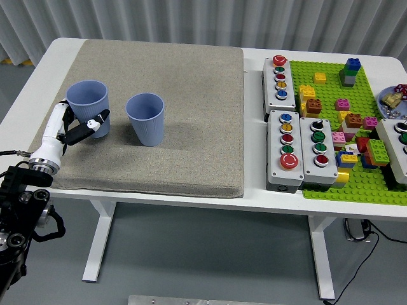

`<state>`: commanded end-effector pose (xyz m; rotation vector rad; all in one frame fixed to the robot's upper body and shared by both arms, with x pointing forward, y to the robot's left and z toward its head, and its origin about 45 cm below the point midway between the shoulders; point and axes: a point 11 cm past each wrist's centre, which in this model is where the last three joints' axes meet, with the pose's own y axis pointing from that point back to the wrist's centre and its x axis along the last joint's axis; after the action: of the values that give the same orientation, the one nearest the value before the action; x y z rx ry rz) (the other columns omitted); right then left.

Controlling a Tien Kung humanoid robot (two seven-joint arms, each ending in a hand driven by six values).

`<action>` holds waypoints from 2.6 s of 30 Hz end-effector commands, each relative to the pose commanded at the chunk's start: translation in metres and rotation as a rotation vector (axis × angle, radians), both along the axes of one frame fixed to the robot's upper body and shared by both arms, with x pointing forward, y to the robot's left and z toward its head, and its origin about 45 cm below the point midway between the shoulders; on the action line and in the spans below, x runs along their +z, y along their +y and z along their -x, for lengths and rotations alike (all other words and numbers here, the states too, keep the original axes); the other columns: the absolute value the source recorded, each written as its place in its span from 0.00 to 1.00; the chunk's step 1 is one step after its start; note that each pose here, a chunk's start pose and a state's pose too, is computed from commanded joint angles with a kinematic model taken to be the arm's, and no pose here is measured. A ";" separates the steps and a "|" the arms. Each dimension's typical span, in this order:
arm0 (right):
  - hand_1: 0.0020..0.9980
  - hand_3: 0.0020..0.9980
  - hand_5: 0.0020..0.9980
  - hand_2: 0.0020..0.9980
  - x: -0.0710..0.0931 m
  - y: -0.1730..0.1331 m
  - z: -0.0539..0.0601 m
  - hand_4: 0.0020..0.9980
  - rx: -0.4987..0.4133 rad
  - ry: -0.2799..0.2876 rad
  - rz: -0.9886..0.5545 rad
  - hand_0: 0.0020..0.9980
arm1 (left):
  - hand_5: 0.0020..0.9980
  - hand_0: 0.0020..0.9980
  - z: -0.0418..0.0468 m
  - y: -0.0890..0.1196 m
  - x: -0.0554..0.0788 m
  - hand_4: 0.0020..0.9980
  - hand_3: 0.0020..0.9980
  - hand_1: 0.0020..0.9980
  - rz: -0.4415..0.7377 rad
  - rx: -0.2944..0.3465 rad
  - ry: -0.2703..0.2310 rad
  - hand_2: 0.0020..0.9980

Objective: Pick cup pour cup place

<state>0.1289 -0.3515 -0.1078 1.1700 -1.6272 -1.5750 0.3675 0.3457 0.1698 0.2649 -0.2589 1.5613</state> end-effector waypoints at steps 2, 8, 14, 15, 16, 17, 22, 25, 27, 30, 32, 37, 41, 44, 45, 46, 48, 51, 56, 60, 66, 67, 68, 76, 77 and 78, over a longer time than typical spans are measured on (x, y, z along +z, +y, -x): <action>0.70 0.60 0.21 0.74 0.000 0.000 0.000 0.14 0.000 0.000 0.001 0.74 | 0.37 0.63 -0.0001 -0.001 0.003 0.72 0.77 0.56 -0.003 -0.005 -0.007 0.70; 0.70 0.60 0.21 0.74 0.001 -0.002 -0.001 0.14 -0.001 -0.004 0.004 0.74 | 0.36 0.63 -0.0025 -0.002 0.015 0.71 0.77 0.56 -0.058 -0.018 -0.036 0.70; 0.70 0.60 0.21 0.74 0.001 -0.003 -0.003 0.14 -0.004 -0.008 0.007 0.74 | 0.36 0.63 -0.0068 0.000 0.032 0.71 0.77 0.56 -0.120 -0.024 -0.076 0.70; 0.70 0.60 0.21 0.74 0.001 -0.003 -0.003 0.14 -0.004 -0.008 0.007 0.74 | 0.36 0.63 -0.0072 0.000 0.033 0.71 0.77 0.56 -0.125 -0.025 -0.079 0.70; 0.70 0.60 0.21 0.74 0.001 -0.003 -0.003 0.14 -0.004 -0.008 0.007 0.74 | 0.36 0.63 -0.0077 0.000 0.036 0.71 0.77 0.56 -0.139 -0.028 -0.086 0.70; 0.70 0.60 0.21 0.74 0.001 -0.003 -0.003 0.14 -0.004 -0.007 0.007 0.74 | 0.36 0.63 -0.0079 0.000 0.037 0.71 0.77 0.56 -0.144 -0.029 -0.089 0.70; 0.70 0.60 0.21 0.74 0.002 -0.005 -0.005 0.14 -0.006 -0.012 0.010 0.74 | 0.35 0.62 -0.0095 -0.001 0.053 0.71 0.76 0.56 -0.237 -0.050 -0.118 0.70; 0.70 0.60 0.21 0.74 0.003 -0.006 -0.006 0.14 -0.010 -0.015 0.012 0.74 | 0.35 0.60 -0.0100 -0.003 0.063 0.70 0.76 0.56 -0.369 -0.080 -0.130 0.70; 0.70 0.60 0.21 0.74 0.003 -0.006 -0.006 0.14 -0.010 -0.016 0.013 0.74 | 0.35 0.60 -0.0100 -0.003 0.066 0.70 0.76 0.56 -0.399 -0.086 -0.134 0.70; 0.70 0.60 0.21 0.74 0.003 -0.007 -0.006 0.14 -0.010 -0.016 0.014 0.74 | 0.35 0.60 -0.0099 -0.002 0.070 0.70 0.76 0.56 -0.436 -0.094 -0.140 0.70; 0.70 0.60 0.21 0.74 0.003 -0.007 -0.005 0.14 -0.011 -0.015 0.015 0.74 | 0.35 0.60 -0.0099 -0.003 0.074 0.70 0.76 0.56 -0.483 -0.105 -0.148 0.69; 0.70 0.60 0.21 0.74 0.003 -0.007 -0.006 0.14 -0.011 -0.016 0.016 0.74 | 0.34 0.60 -0.0110 -0.006 0.082 0.70 0.76 0.56 -0.574 -0.121 -0.165 0.69; 0.70 0.60 0.21 0.74 0.003 -0.007 -0.006 0.14 -0.013 -0.017 0.017 0.74 | 0.34 0.60 -0.0125 -0.012 0.089 0.70 0.76 0.56 -0.688 -0.143 -0.179 0.69; 0.70 0.60 0.21 0.74 0.003 -0.008 -0.006 0.14 -0.015 -0.018 0.018 0.74 | 0.34 0.60 -0.0134 -0.016 0.093 0.69 0.76 0.56 -0.736 -0.154 -0.192 0.69; 0.70 0.60 0.21 0.74 0.003 -0.008 -0.006 0.14 -0.014 -0.017 0.018 0.74 | 0.34 0.60 -0.0138 -0.019 0.095 0.69 0.76 0.56 -0.769 -0.162 -0.197 0.69; 0.70 0.60 0.21 0.74 0.003 -0.008 -0.006 0.14 -0.015 -0.017 0.019 0.74 | 0.34 0.60 -0.0140 -0.021 0.097 0.69 0.76 0.56 -0.802 -0.170 -0.204 0.69; 0.70 0.60 0.21 0.74 0.003 -0.008 -0.006 0.14 -0.015 -0.017 0.020 0.74 | 0.34 0.60 -0.0142 -0.023 0.099 0.69 0.76 0.56 -0.832 -0.175 -0.210 0.69; 0.70 0.60 0.20 0.74 0.003 -0.009 -0.005 0.15 -0.016 -0.018 0.021 0.74 | 0.33 0.61 -0.0148 -0.027 0.103 0.69 0.76 0.56 -0.908 -0.179 -0.219 0.69; 0.70 0.60 0.20 0.74 0.003 -0.009 -0.006 0.15 -0.017 -0.019 0.022 0.74 | 0.32 0.61 -0.0185 -0.032 0.105 0.69 0.76 0.56 -0.974 -0.191 -0.225 0.69; 0.70 0.60 0.20 0.74 0.003 -0.009 -0.006 0.15 -0.019 -0.019 0.022 0.74 | 0.32 0.61 -0.0213 -0.030 0.108 0.69 0.76 0.56 -1.002 -0.195 -0.226 0.69; 0.70 0.60 0.20 0.74 0.002 -0.009 -0.003 0.15 -0.019 -0.013 0.024 0.74 | 0.32 0.60 -0.0213 -0.029 0.109 0.69 0.75 0.56 -1.044 -0.206 -0.226 0.69; 0.70 0.60 0.20 0.74 0.002 -0.009 -0.002 0.15 -0.018 -0.012 0.024 0.74 | 0.32 0.60 -0.0209 -0.029 0.108 0.68 0.75 0.56 -1.049 -0.209 -0.226 0.69; 0.70 0.60 0.20 0.74 0.002 -0.009 -0.002 0.15 -0.018 -0.012 0.024 0.74 | 0.32 0.60 -0.0208 -0.029 0.108 0.68 0.75 0.56 -1.052 -0.209 -0.225 0.69; 0.70 0.60 0.20 0.74 0.002 -0.009 -0.002 0.15 -0.020 -0.013 0.023 0.74 | 0.31 0.60 -0.0192 -0.031 0.107 0.68 0.75 0.56 -1.089 -0.232 -0.226 0.69; 0.70 0.60 0.20 0.74 0.002 -0.009 -0.002 0.15 -0.020 -0.013 0.023 0.74 | 0.31 0.60 -0.0192 -0.032 0.107 0.68 0.75 0.56 -1.094 -0.233 -0.228 0.69; 0.70 0.60 0.20 0.74 0.002 -0.009 -0.003 0.15 -0.020 -0.013 0.023 0.74 | 0.31 0.60 -0.0192 -0.032 0.107 0.68 0.75 0.56 -1.099 -0.233 -0.229 0.69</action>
<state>0.1316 -0.3607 -0.1055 1.1581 -1.6660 -1.5603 0.3867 0.3138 0.2769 0.8678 -1.2809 1.0807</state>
